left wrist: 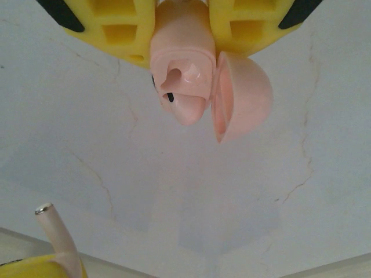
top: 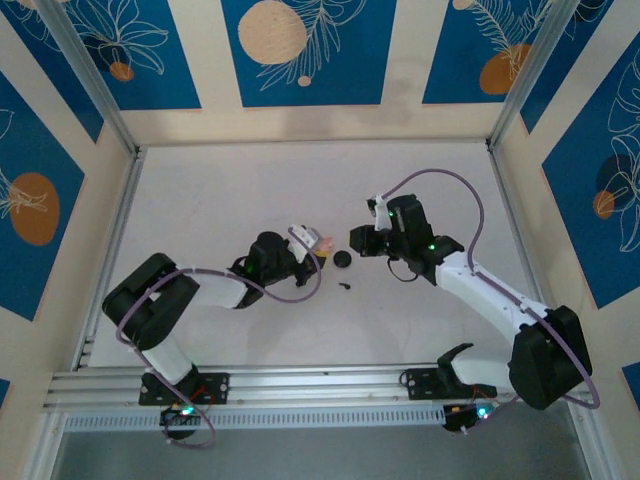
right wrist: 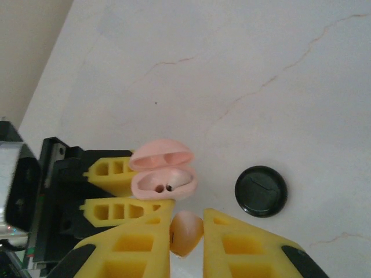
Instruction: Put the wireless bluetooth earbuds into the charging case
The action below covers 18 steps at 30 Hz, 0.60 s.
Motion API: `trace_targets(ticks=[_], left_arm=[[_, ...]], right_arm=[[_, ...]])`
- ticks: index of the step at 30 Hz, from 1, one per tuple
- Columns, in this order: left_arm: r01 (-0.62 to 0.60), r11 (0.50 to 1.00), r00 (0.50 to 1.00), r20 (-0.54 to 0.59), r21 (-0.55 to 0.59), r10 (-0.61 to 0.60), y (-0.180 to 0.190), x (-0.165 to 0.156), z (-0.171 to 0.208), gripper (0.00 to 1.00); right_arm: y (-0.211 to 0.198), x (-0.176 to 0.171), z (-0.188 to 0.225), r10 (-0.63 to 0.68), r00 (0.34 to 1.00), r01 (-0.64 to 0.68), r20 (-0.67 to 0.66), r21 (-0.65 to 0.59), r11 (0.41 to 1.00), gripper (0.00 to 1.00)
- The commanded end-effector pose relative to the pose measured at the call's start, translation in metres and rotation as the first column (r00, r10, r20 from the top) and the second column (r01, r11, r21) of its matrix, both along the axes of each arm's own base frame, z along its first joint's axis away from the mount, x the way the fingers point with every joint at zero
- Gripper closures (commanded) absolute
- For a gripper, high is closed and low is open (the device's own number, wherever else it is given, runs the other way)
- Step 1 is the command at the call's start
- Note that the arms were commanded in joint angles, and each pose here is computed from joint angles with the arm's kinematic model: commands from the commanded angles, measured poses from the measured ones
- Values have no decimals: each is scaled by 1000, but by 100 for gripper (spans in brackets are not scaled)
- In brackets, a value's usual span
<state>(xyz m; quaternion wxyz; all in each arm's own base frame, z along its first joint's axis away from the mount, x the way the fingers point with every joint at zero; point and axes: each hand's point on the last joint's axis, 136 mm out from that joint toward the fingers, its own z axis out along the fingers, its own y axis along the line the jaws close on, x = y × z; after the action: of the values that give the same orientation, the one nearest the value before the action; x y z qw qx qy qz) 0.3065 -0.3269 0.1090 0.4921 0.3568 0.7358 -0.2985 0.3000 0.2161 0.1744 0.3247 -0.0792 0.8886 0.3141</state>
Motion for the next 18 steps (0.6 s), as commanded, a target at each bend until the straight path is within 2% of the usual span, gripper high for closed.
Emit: trace_targets(ticks=[1, 12, 18], left_arm=[[69, 995, 997, 37, -70, -67, -18, -3, 20, 96], [125, 986, 991, 65, -114, -118, -27, -10, 27, 95], [156, 976, 986, 89, -151, -144, -31, -15, 35, 96]], right_arm=[[4, -3, 14, 48, 996, -51, 70, 31, 998, 83], [22, -14, 32, 151, 976, -168, 157, 101, 981, 83], [24, -16, 26, 154, 975, -169, 161, 79, 983, 84]])
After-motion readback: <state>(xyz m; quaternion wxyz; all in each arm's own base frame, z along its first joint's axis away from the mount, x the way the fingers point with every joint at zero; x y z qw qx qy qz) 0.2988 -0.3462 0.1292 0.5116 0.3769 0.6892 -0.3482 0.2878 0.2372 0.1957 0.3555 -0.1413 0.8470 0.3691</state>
